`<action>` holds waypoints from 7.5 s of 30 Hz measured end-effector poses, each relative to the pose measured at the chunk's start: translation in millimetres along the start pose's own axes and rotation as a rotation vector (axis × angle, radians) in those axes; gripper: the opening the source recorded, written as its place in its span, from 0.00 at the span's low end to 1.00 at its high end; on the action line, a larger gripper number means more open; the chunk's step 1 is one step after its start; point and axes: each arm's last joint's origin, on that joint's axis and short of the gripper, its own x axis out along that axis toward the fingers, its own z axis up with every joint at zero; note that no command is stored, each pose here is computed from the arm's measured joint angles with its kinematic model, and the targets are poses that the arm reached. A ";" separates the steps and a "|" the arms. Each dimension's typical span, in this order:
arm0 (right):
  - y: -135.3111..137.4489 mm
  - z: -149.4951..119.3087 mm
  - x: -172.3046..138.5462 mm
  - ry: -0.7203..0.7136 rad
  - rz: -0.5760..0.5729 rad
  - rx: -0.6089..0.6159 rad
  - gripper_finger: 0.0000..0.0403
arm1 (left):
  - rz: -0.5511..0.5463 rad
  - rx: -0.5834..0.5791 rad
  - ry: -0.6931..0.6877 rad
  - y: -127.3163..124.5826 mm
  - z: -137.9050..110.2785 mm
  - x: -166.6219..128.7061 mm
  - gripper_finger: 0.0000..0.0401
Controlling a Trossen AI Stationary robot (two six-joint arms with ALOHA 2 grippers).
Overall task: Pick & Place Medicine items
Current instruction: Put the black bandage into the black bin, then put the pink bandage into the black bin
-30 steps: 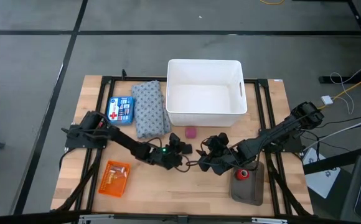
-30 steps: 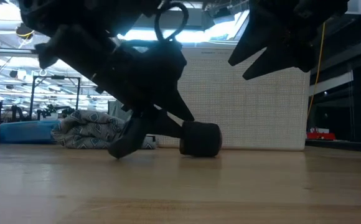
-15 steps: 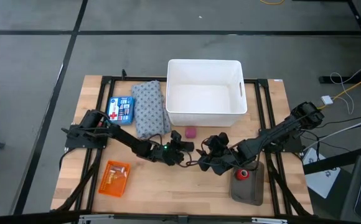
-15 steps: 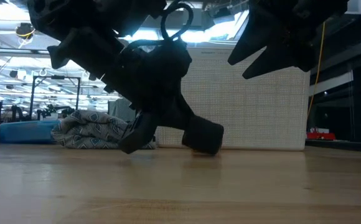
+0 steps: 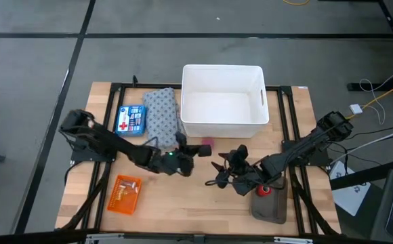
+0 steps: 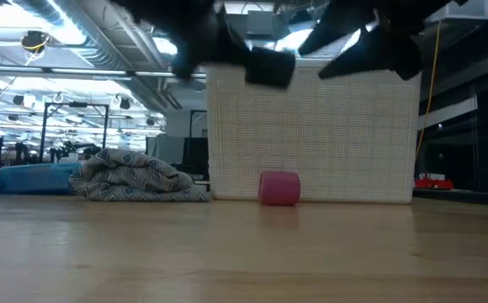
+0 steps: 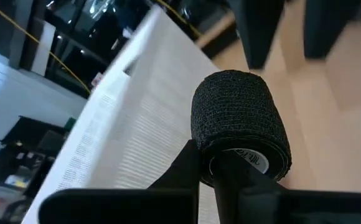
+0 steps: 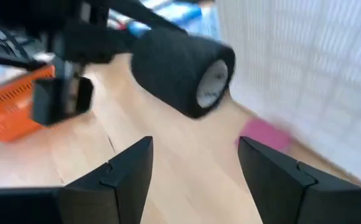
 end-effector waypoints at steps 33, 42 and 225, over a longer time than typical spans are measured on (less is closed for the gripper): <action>41.6 29.8 -31.1 -0.288 0.305 -0.227 0.59 | -0.332 -0.313 -0.313 60.6 20.7 -34.8 0.04; 41.0 34.0 -14.2 -0.289 0.338 -0.225 0.58 | -0.353 -0.319 -0.358 65.7 21.1 -30.8 0.04; 0.4 7.7 -89.2 0.141 -0.131 -0.002 0.51 | -0.415 -0.723 0.045 33.7 -71.1 -21.9 0.39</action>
